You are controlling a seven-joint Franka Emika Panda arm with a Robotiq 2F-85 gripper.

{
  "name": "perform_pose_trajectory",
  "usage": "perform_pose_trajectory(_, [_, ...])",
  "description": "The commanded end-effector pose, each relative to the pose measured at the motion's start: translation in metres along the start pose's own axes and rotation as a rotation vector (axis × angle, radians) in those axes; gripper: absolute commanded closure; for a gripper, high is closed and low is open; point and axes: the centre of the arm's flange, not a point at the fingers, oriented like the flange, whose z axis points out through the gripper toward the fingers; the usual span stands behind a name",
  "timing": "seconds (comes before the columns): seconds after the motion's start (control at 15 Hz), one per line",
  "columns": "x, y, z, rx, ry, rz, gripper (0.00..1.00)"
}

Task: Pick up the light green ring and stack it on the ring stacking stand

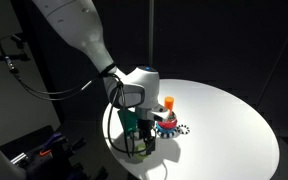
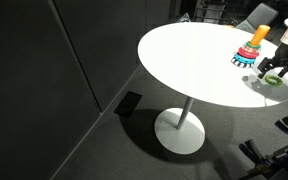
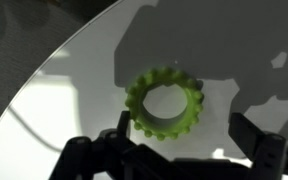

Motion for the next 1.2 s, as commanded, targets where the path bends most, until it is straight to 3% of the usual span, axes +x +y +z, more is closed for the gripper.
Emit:
perform_pose_trajectory(0.0, [0.005, -0.001, 0.002, -0.012, 0.009, 0.017, 0.00])
perform_pose_trajectory(1.13, [0.002, 0.013, 0.001, -0.021, 0.002, 0.039, 0.00])
